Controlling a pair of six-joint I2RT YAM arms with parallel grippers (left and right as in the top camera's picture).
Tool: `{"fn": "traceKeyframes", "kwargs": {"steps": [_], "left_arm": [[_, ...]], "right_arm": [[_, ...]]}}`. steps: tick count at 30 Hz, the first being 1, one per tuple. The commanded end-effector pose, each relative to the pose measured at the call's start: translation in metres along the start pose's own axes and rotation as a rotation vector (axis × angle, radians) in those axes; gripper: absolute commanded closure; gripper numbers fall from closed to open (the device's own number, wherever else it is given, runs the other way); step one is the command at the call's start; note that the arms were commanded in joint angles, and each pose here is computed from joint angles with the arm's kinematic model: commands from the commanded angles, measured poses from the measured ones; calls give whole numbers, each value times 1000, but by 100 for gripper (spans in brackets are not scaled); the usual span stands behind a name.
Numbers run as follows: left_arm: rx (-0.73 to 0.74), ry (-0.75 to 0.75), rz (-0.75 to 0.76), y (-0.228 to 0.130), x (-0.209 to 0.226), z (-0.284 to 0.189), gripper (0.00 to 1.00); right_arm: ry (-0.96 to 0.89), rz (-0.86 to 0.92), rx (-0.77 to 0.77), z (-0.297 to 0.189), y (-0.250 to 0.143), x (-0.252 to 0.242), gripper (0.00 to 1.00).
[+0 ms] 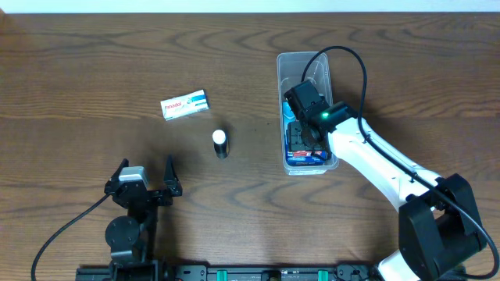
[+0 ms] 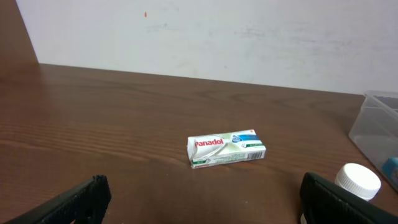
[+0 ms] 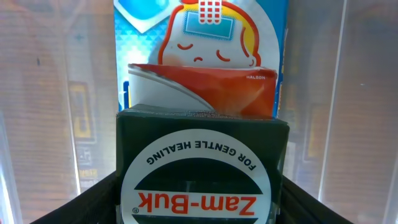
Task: Pack container
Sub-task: 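Carry the tin over the container and lower it inside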
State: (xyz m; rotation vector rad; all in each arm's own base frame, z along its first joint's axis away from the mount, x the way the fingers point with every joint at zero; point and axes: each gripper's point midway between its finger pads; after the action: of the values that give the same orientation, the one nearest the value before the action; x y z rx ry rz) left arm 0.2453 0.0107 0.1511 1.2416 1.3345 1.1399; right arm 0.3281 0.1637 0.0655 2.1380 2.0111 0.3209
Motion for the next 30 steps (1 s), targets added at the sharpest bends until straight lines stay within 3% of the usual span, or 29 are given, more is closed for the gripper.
{"fn": "traceKeyframes", "kwargs": {"steps": [1, 13, 30], "left_arm": [[52, -4, 6, -16, 0, 1, 2], [52, -4, 6, -16, 0, 1, 2], [52, -4, 6, -16, 0, 1, 2]], "right_arm": [[-10, 1, -20, -4, 1, -2, 33], [-34, -26, 17, 3, -12, -9, 31], [-8, -111, -52, -21, 12, 0, 25]]}}
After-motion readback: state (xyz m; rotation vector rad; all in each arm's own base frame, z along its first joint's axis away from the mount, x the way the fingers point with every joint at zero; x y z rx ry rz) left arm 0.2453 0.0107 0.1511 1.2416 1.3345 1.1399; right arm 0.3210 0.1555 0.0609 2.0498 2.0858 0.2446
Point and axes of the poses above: each gripper's point midway between its finger pads, its own z axis out along the fingers, its own x axis along the line the jaws close on, y = z × x, and after that the axes turned 3 degrees about z, right-handed
